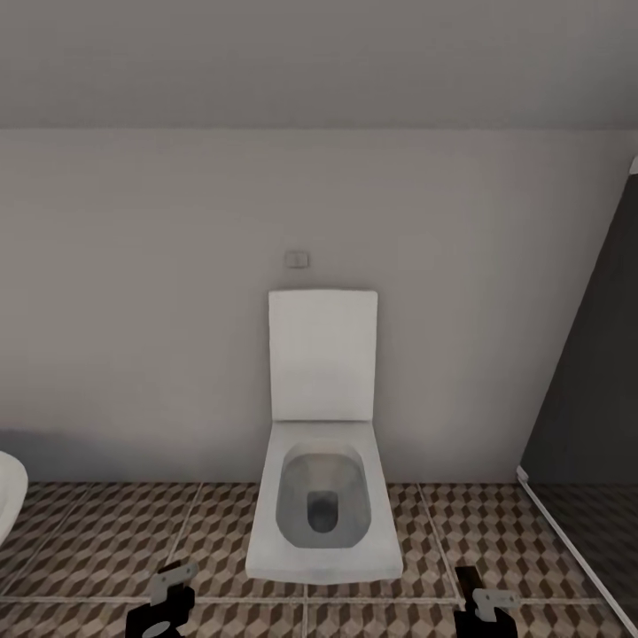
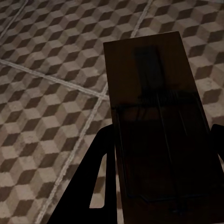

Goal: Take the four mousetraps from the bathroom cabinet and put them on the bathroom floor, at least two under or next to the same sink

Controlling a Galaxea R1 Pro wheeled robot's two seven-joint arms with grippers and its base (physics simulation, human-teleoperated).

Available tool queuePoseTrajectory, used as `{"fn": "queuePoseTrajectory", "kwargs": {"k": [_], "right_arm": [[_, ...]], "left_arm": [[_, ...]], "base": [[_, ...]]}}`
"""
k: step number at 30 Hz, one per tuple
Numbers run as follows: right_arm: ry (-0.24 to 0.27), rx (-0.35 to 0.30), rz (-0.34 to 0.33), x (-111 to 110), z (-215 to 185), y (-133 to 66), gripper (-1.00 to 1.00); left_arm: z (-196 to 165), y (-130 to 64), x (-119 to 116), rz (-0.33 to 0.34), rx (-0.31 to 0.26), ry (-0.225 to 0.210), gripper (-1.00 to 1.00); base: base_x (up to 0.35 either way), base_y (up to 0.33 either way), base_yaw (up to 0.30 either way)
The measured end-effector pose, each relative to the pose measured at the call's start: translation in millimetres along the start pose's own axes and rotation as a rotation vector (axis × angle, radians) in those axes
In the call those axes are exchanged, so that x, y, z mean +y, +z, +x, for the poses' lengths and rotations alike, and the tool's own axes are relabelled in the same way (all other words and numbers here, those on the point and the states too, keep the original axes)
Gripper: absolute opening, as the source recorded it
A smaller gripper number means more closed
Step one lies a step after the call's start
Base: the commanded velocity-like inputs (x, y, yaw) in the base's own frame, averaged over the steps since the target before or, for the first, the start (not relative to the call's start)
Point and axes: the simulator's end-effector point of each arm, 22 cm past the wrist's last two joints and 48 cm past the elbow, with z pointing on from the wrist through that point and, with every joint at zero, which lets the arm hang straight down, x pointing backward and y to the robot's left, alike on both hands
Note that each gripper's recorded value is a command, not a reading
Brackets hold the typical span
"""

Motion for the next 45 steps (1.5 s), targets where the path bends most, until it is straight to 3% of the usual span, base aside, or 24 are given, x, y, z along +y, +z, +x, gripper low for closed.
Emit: {"fn": "queuePoseTrajectory", "kwargs": {"k": [37, 45], "right_arm": [[-0.002, -0.004, -0.001, 4.9, 73.5, 41.2, -1.00], [-0.005, 0.028, -0.001, 5.4, 89.6, 45.0, -1.00]], "left_arm": [[72.3, 43.1, -6.1, -0.006, -0.003, 0.000, -1.00], [87.9, 48.4, -5.7, -0.012, 0.026, 0.015, -1.00]], "base": [[0.000, 0.000, 0.000], [0.000, 0.000, 0.000]]}}
